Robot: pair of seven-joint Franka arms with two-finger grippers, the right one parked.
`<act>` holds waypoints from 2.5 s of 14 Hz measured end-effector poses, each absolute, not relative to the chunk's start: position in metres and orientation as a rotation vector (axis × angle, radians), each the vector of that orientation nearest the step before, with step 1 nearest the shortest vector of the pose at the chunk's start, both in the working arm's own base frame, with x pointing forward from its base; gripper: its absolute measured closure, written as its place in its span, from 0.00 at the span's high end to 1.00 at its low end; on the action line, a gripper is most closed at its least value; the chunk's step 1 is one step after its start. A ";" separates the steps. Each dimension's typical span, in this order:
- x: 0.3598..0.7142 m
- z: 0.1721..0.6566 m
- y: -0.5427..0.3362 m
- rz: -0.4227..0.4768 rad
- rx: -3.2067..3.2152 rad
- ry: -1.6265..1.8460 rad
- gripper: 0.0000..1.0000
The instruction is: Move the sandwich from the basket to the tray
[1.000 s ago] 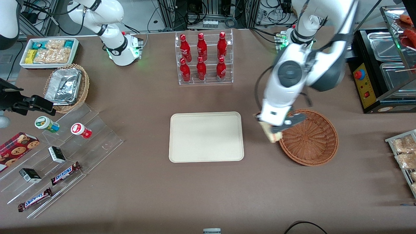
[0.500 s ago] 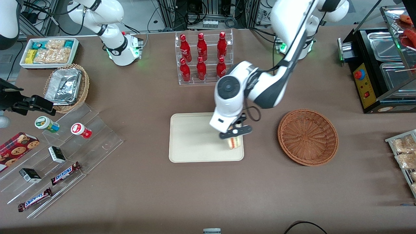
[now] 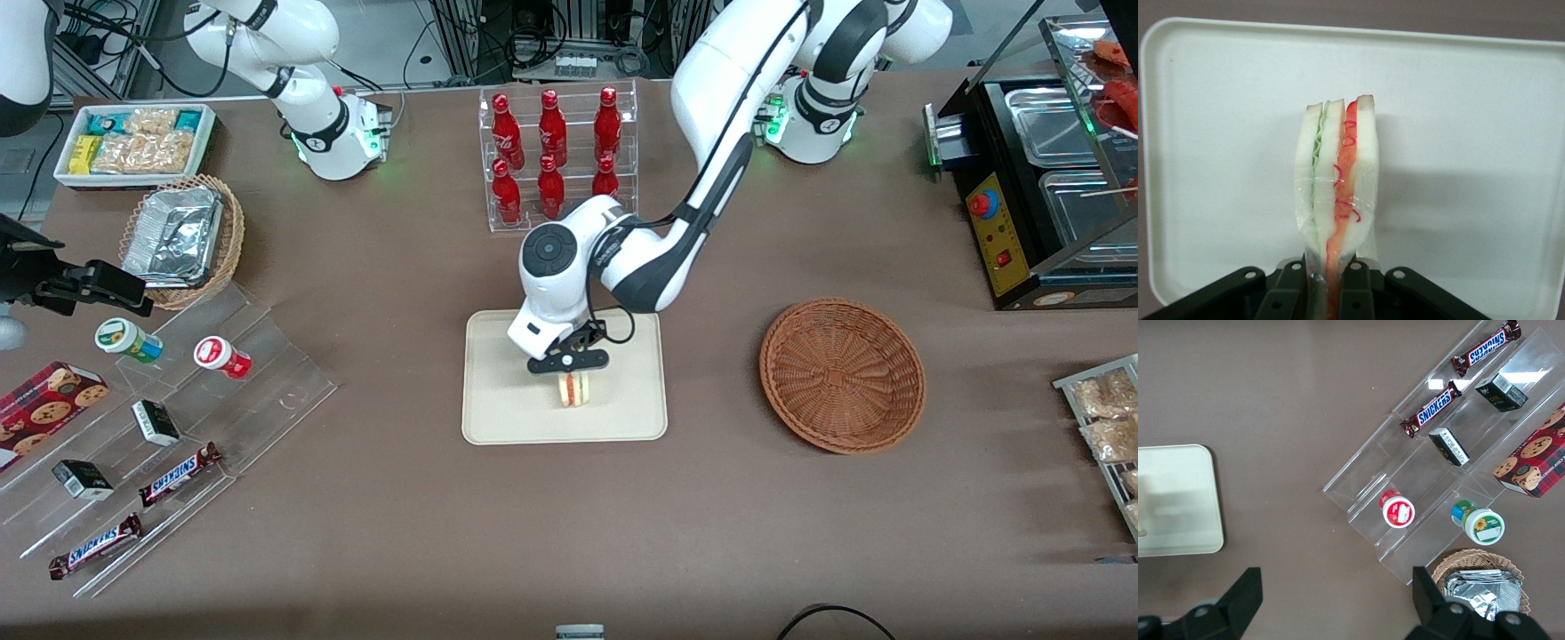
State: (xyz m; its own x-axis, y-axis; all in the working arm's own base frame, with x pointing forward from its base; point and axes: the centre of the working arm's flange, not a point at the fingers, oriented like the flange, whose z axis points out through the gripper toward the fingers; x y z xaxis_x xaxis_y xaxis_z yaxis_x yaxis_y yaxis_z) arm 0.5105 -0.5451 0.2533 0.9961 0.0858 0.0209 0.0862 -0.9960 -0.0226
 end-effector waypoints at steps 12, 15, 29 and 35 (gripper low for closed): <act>0.501 0.229 -0.560 -0.047 -3.085 0.041 0.38; 0.505 0.238 -0.560 -0.063 -3.092 0.031 0.70; 0.583 0.516 -0.348 0.084 -3.116 -0.407 1.00; 0.586 0.566 -0.197 0.200 -3.106 -0.275 1.00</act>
